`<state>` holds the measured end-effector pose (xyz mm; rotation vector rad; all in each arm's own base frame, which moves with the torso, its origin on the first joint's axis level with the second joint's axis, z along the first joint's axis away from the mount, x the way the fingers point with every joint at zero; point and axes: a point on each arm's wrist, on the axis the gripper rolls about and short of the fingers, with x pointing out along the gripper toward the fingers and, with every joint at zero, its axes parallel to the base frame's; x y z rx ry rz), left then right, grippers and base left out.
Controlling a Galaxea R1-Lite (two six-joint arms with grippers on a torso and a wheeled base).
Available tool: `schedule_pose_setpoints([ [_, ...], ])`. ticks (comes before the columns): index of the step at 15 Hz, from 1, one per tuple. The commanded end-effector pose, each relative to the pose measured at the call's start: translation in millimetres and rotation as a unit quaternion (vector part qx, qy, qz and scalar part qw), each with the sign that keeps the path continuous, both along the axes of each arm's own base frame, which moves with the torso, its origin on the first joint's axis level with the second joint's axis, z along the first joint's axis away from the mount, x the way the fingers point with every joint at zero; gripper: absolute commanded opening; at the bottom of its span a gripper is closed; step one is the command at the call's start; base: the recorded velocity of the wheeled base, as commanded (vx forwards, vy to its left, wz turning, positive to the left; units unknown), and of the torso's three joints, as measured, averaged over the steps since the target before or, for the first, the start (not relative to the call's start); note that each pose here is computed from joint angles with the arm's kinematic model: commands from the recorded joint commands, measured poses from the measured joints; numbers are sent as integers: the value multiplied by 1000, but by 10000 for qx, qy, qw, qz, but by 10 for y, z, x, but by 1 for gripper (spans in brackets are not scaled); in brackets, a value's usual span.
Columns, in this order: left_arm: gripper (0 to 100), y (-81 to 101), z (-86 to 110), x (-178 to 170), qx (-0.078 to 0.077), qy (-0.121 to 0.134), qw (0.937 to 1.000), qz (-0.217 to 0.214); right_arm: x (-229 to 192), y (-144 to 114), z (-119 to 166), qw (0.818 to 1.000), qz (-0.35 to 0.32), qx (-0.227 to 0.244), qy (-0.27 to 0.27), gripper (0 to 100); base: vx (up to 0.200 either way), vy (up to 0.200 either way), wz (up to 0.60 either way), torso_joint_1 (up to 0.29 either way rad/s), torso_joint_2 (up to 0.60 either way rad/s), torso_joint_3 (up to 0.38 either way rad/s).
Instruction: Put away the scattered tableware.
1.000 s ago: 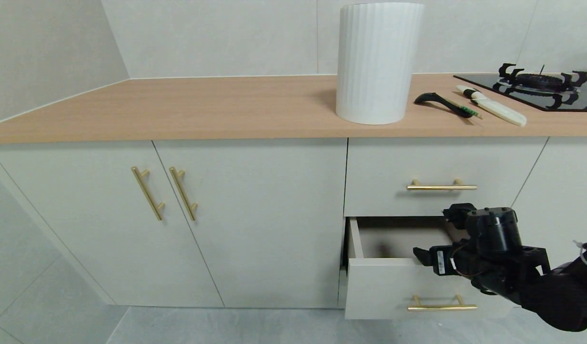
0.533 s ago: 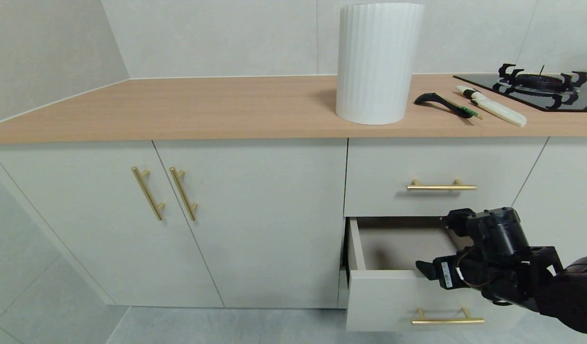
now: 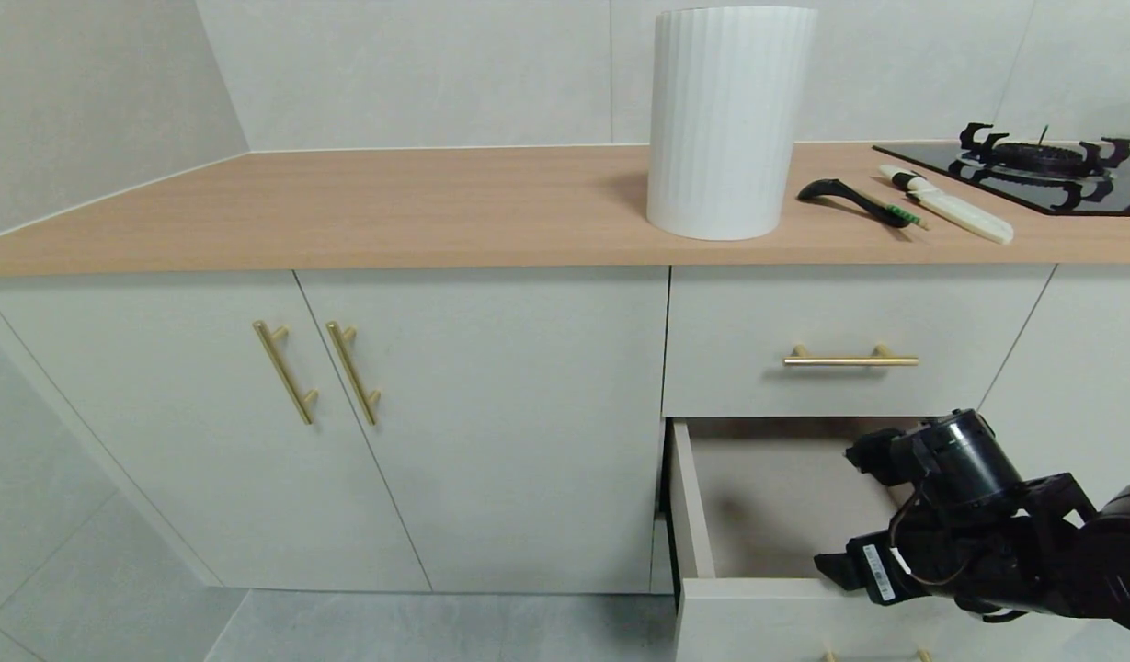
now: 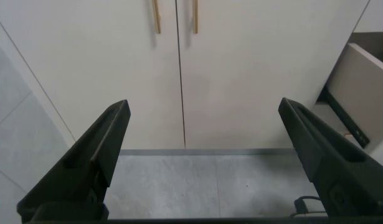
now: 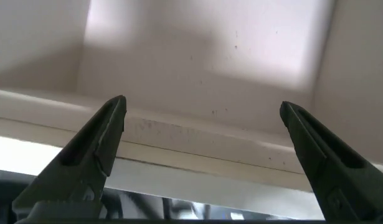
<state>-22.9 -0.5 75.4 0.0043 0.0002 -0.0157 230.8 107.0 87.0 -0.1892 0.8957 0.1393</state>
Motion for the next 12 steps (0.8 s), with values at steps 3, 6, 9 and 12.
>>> schedule_pose_setpoints([
  [3, 100, 0, 0, 1, 2, 7, 10000, 10, -56, 30, 49, 9998, 110, -80, 150, 100, 0, 0, 0, 0, 0, 0],
  [6, 100, 0, 0, 1, 2, 7, 10000, 2, -161, 47, 86, 9987, 241, -209, 394, 100, 0, 0, 0, 0, 0, 0],
  [9, 100, 0, 0, 1, 2, 7, 10000, 2, -292, 68, 154, 9958, 422, -395, 714, 100, 0, 0, 0, 0, 0, 0],
  [12, 100, 0, 0, 1, 2, 7, 10000, 2, -388, 59, 151, 9900, 603, -667, 1088, 100, 0, 0, 0, 0, 0, 0],
])
